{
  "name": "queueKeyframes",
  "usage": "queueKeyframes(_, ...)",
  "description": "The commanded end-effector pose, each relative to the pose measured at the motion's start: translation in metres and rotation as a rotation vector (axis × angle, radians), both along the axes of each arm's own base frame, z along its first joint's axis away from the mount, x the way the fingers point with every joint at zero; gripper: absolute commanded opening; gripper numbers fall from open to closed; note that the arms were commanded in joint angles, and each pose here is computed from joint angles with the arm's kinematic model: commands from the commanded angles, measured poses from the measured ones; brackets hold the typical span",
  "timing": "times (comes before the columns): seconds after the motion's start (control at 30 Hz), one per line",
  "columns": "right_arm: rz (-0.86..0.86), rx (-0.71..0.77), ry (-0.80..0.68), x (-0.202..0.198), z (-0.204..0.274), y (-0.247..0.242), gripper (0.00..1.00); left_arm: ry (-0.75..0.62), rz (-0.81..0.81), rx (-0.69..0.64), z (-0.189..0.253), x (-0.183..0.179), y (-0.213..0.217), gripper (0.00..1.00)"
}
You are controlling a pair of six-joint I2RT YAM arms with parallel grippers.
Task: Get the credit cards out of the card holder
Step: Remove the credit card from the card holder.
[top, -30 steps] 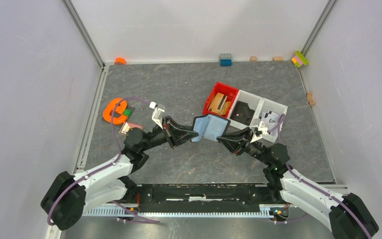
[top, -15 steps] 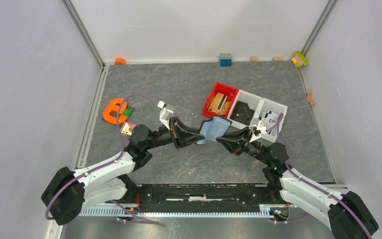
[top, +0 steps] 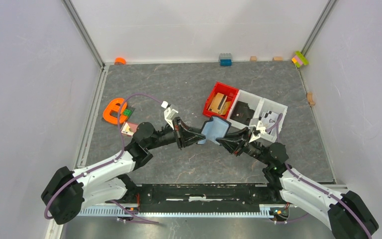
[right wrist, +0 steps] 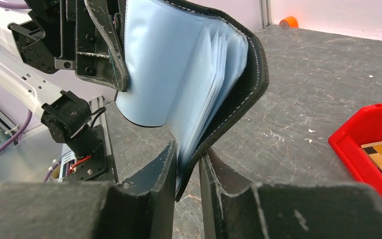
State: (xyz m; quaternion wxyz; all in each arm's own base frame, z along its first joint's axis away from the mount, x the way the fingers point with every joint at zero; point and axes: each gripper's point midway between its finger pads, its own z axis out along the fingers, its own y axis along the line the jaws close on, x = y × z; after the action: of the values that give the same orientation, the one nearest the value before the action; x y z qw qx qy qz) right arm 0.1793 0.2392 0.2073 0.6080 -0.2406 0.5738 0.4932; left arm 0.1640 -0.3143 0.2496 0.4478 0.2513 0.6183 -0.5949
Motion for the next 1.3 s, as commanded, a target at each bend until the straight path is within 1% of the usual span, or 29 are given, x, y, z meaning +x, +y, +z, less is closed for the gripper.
queueKeyframes(0.0,0.005,0.055,-0.066,0.001,0.03,0.002,0.26,-0.071,-0.019,-0.022,0.019,-0.004,-0.003,0.02)
queueKeyframes(0.2,0.028,0.056,-0.058,0.0,0.031,0.005,0.26,-0.047,-0.025,-0.004,0.015,-0.001,-0.007,0.03)
queueKeyframes(0.23,0.034,0.055,-0.055,-0.001,0.03,0.006,0.24,-0.038,-0.027,0.004,0.013,0.0,-0.008,0.03)
queueKeyframes(0.3,0.036,0.053,-0.046,0.0,0.03,0.007,0.16,-0.024,-0.01,0.023,0.009,0.005,-0.01,0.03)
queueKeyframes(0.33,0.027,0.049,-0.033,0.003,0.028,0.007,0.13,-0.019,0.024,0.039,0.007,0.011,-0.008,0.07)
queueKeyframes(0.4,0.005,0.042,-0.013,0.007,0.025,0.006,0.09,-0.003,0.129,0.09,-0.002,0.026,0.0,0.17)
queueKeyframes(0.5,-0.023,0.042,0.0,0.011,0.023,0.003,0.06,0.008,0.346,0.139,-0.011,0.053,0.024,0.3)
queueKeyframes(0.57,-0.035,0.042,0.008,0.013,0.023,0.002,0.04,0.012,0.419,0.144,-0.014,0.059,0.036,0.51)
queueKeyframes(0.63,-0.047,0.036,0.024,0.015,0.021,0.002,0.03,0.011,0.423,0.147,-0.017,0.059,0.037,0.7)
queueKeyframes(0.67,-0.049,0.034,0.031,0.016,0.02,0.002,0.02,0.009,0.407,0.151,-0.017,0.058,0.034,0.77)
queueKeyframes(0.7,-0.048,0.035,0.036,0.017,0.019,0.002,0.02,0.012,0.389,0.159,-0.019,0.057,0.031,0.82)
queueKeyframes(0.73,-0.04,0.037,0.039,0.016,0.02,0.003,0.02,0.013,0.374,0.166,-0.02,0.057,0.028,0.85)
queueKeyframes(0.83,-0.008,0.054,0.044,0.011,0.023,0.006,0.01,0.03,0.355,0.197,-0.027,0.058,0.022,0.87)
queueKeyframes(0.97,0.038,0.067,0.061,0.006,0.027,0.011,0.01,0.028,0.35,0.205,-0.029,0.058,0.021,0.9)
queueKeyframes(1.13,0.028,0.047,0.102,0.012,0.021,0.014,0.0,0.023,0.357,0.21,-0.03,0.059,0.021,0.95)
queueKeyframes(1.27,0.043,0.061,0.11,0.01,0.024,0.015,0.0,0.019,0.345,0.218,-0.032,0.058,0.018,0.98)
